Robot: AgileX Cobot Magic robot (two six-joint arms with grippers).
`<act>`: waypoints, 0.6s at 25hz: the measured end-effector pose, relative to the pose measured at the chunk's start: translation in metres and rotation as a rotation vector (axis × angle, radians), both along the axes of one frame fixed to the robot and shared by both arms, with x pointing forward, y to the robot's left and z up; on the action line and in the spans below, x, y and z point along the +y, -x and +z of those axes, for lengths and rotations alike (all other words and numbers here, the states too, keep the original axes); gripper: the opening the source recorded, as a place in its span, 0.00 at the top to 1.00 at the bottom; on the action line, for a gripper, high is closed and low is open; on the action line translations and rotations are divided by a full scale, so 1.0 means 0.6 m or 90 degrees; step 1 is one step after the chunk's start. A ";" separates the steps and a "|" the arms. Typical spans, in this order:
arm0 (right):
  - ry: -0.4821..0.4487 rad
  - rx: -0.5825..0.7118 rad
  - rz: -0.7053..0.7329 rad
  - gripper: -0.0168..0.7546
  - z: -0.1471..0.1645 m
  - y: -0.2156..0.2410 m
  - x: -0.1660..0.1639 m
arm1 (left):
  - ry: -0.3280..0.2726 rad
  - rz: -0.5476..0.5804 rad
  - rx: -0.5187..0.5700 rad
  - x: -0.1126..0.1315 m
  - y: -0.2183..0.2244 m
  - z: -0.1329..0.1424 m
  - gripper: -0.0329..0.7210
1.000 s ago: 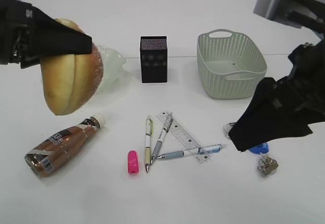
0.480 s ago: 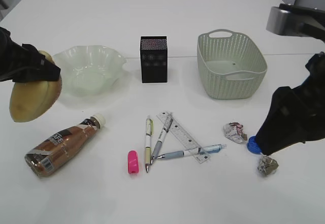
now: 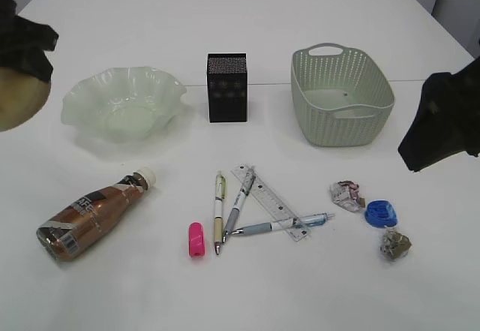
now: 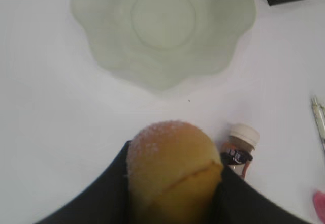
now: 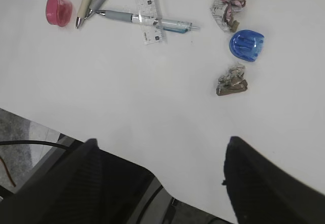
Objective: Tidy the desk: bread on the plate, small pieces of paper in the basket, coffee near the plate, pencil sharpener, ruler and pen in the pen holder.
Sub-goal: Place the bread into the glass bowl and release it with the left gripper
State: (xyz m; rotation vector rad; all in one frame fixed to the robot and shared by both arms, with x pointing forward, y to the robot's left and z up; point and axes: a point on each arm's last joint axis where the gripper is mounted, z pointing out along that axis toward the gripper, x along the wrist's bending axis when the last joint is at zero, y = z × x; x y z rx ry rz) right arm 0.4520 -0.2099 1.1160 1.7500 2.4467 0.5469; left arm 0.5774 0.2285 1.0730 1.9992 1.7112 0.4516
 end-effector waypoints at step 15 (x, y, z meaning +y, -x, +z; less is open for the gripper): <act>0.078 -0.024 -0.001 0.22 -0.002 -0.005 -0.017 | 0.059 0.019 -0.279 -0.027 -0.145 0.010 0.65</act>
